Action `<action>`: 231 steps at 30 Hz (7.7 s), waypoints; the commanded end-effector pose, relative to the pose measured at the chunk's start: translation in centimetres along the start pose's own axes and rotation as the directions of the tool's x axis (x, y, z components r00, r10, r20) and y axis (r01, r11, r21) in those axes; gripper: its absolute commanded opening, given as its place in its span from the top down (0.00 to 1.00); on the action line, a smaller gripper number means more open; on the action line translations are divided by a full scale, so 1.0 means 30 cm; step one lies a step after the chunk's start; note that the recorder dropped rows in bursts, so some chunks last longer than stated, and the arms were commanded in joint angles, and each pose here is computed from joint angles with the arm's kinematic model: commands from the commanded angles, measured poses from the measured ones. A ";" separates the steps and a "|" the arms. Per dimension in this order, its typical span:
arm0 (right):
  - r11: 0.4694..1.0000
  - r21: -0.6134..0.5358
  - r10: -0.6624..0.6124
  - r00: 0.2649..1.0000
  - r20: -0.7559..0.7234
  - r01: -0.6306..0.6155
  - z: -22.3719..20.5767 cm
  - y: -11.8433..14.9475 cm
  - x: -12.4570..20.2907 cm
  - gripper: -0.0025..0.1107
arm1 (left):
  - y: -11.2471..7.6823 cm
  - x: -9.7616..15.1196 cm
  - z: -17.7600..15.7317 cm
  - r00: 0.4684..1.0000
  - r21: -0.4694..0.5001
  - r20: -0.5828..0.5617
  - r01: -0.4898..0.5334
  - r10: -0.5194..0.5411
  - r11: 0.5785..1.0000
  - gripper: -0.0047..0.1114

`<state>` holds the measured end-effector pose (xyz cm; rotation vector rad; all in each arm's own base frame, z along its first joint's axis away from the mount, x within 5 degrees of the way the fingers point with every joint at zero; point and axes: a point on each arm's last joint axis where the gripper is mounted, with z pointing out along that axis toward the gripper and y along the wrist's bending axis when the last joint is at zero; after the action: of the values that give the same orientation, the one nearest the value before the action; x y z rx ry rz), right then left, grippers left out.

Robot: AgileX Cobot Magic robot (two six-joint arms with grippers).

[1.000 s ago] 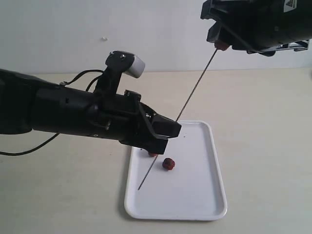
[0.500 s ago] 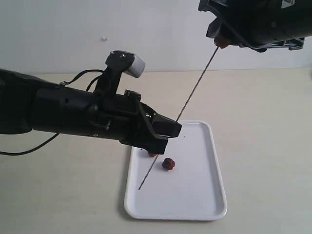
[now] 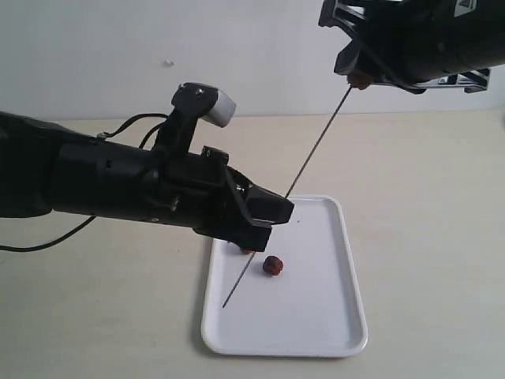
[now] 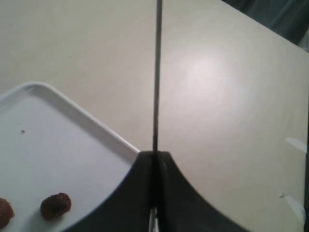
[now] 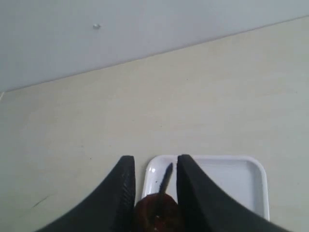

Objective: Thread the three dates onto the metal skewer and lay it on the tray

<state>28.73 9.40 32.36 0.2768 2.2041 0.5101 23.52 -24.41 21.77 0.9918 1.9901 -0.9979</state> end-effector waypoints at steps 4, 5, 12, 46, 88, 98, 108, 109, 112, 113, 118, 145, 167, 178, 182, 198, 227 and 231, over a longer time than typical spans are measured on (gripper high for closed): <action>1.000 0.011 -0.022 0.999 -0.041 0.022 0.004 -0.003 0.014 0.72 | -0.010 -0.045 -0.002 0.998 0.017 0.042 0.035 -0.035 0.999 0.96; 1.000 0.012 -0.022 0.999 -0.043 0.022 0.004 -0.003 0.015 0.72 | -0.010 -0.049 -0.002 0.998 0.018 0.045 0.037 -0.037 0.999 0.96; 0.999 0.013 -0.033 0.998 -0.045 0.034 0.004 -0.004 0.015 0.65 | -0.012 -0.081 -0.004 0.996 0.021 0.070 0.045 -0.046 0.999 0.96; 0.967 0.066 -0.240 0.966 -0.096 0.247 -0.075 -0.041 0.050 0.26 | 0.058 0.041 -0.077 0.999 -0.244 -0.027 0.035 -0.042 0.969 0.96; 0.295 -0.410 -0.924 0.149 -0.353 0.863 0.574 0.058 0.374 0.41 | 0.093 0.243 -0.379 0.991 -0.777 -0.066 0.022 -0.115 0.629 0.96; 0.249 -0.471 -0.941 0.097 -0.323 0.846 0.658 0.057 0.416 0.41 | 0.093 0.243 -0.379 0.991 -0.777 -0.066 0.022 -0.115 0.629 0.96; 0.200 -0.486 -0.953 0.053 -0.300 0.851 0.688 0.043 0.439 0.41 | 0.093 0.243 -0.379 0.991 -0.777 -0.066 0.022 -0.115 0.629 0.96; 0.200 -0.484 -0.953 0.054 -0.298 0.852 0.689 0.043 0.439 0.41 | 0.093 0.243 -0.379 0.991 -0.777 -0.066 0.022 -0.115 0.629 0.96; 0.191 -0.480 -0.956 0.052 -0.288 0.856 0.690 0.045 0.437 0.42 | 0.093 0.243 -0.379 0.991 -0.777 -0.066 0.022 -0.115 0.629 0.96; 0.190 -0.478 -0.957 0.053 -0.286 0.857 0.691 0.046 0.436 0.43 | 0.093 0.243 -0.379 0.991 -0.777 -0.066 0.022 -0.115 0.629 0.96; 0.173 -0.470 -0.963 0.048 -0.266 0.866 0.694 0.049 0.432 0.45 | 0.093 0.243 -0.379 0.991 -0.777 -0.068 0.020 -0.114 0.629 0.96; 0.146 -0.479 -0.966 0.020 -0.258 0.865 0.732 0.028 0.466 0.45 | 0.093 0.243 -0.379 0.991 -0.777 -0.069 0.018 -0.113 0.629 0.96; 0.184 -0.508 -0.946 0.011 -0.325 0.841 0.720 0.011 0.478 0.45 | 0.093 0.243 -0.379 0.991 -0.777 -0.069 0.018 -0.113 0.629 0.96; 0.195 -0.511 -0.942 0.014 -0.336 0.837 0.719 0.009 0.480 0.64 | 0.093 0.243 -0.379 0.991 -0.777 -0.069 0.018 -0.113 0.629 0.96; 0.209 -0.506 -0.939 0.027 -0.343 0.837 0.719 0.009 0.480 0.64 | 0.093 0.243 -0.379 0.991 -0.777 -0.069 0.018 -0.113 0.629 0.96; 0.252 -0.483 -0.931 0.074 -0.358 0.839 0.721 0.012 0.478 0.68 | 0.092 0.242 -0.377 0.991 -0.772 -0.069 0.019 -0.112 0.635 0.96; 0.943 0.039 -0.297 0.890 -0.347 0.330 0.485 0.060 0.099 0.74 | 0.020 0.230 -0.311 0.995 -0.531 -0.045 0.056 -0.094 0.845 0.96; 0.960 0.032 -0.264 0.936 -0.235 0.278 0.459 0.086 0.052 0.74 | 0.012 0.228 -0.306 0.992 -0.505 -0.026 0.091 -0.120 0.858 0.96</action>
<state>38.23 16.19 22.98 -0.1049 2.5249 0.2999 18.58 -14.21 20.20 0.6575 2.2028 -0.4163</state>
